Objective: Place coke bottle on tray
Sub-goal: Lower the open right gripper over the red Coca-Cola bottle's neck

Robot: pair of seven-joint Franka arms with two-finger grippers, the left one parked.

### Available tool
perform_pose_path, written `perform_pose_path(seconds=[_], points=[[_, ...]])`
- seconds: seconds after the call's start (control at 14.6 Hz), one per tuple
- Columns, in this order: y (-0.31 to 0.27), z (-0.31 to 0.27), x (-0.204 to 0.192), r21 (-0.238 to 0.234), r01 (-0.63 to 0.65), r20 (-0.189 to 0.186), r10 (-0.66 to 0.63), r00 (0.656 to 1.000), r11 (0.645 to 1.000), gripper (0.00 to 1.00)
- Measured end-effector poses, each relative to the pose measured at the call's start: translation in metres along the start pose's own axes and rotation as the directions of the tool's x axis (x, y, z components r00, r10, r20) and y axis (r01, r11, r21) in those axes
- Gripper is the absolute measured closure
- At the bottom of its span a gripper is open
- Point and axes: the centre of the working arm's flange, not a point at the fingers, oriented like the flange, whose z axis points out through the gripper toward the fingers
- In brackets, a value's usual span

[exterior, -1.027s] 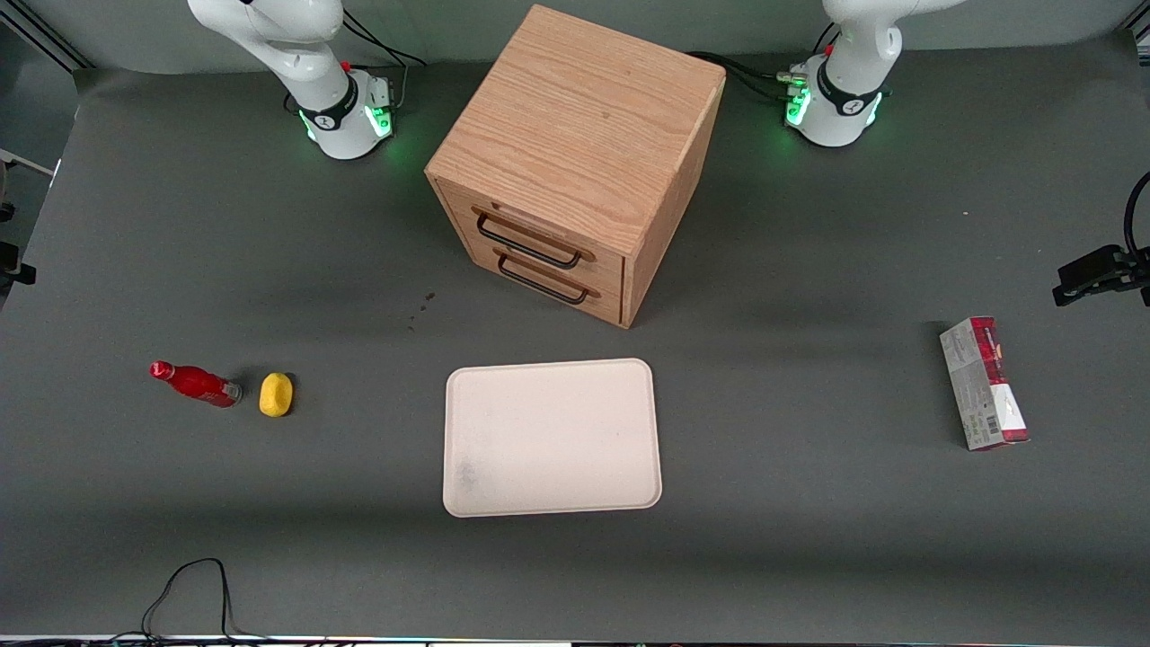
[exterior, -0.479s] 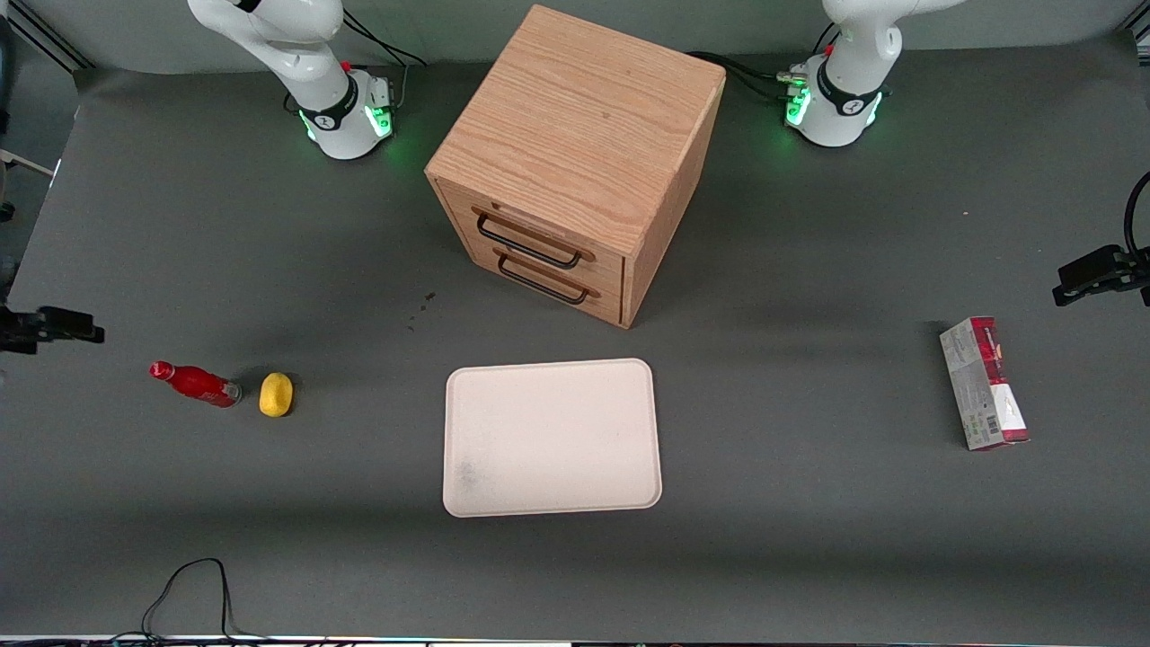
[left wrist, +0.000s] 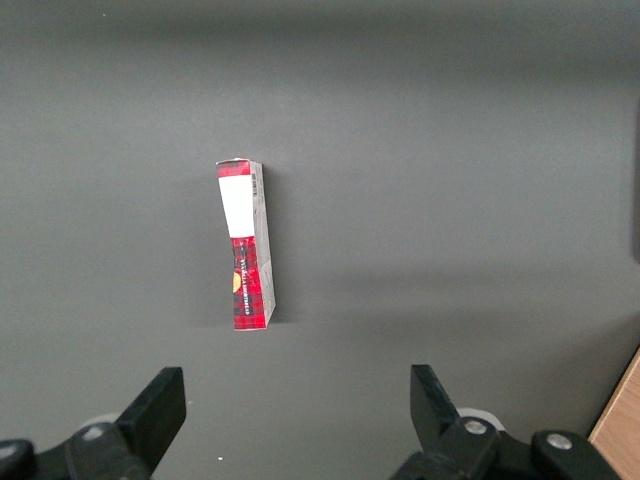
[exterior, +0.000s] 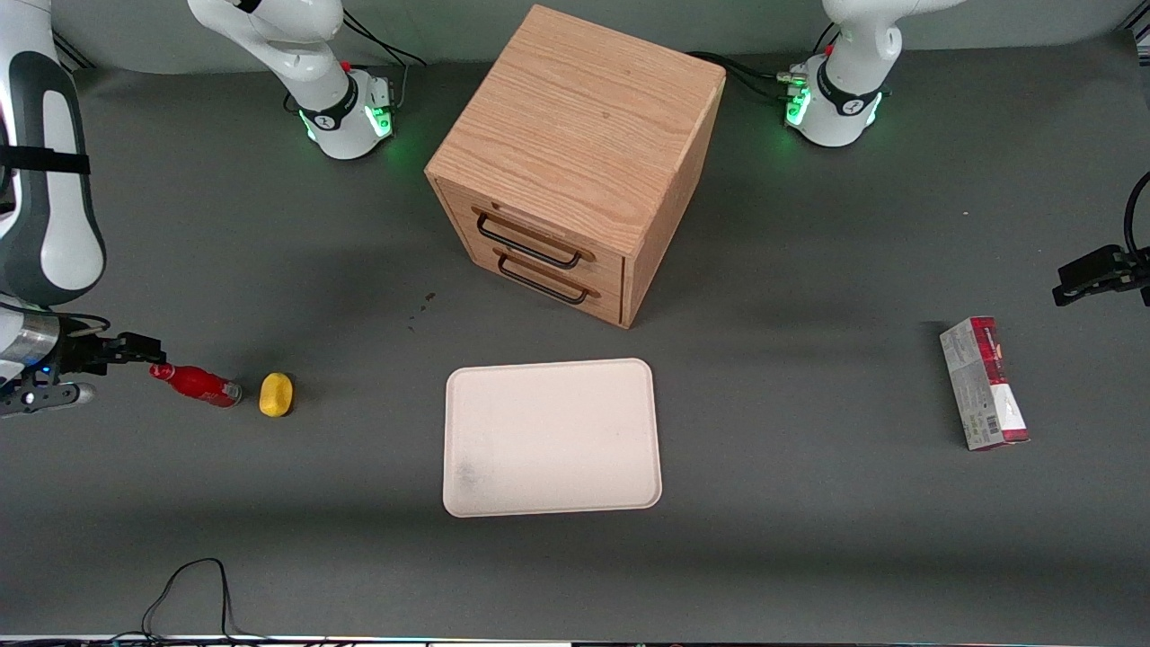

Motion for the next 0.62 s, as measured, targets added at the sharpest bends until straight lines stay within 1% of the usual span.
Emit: perform_pose_path(seconds=[0.21,0.62], points=[[-0.003,0.021,-0.006,-0.005,0.001,-0.014,-0.001,1.000,1.000,0.00],[-0.006,0.033,-0.012,-0.004,0.001,-0.013,-0.001,1.000,1.000,0.00]])
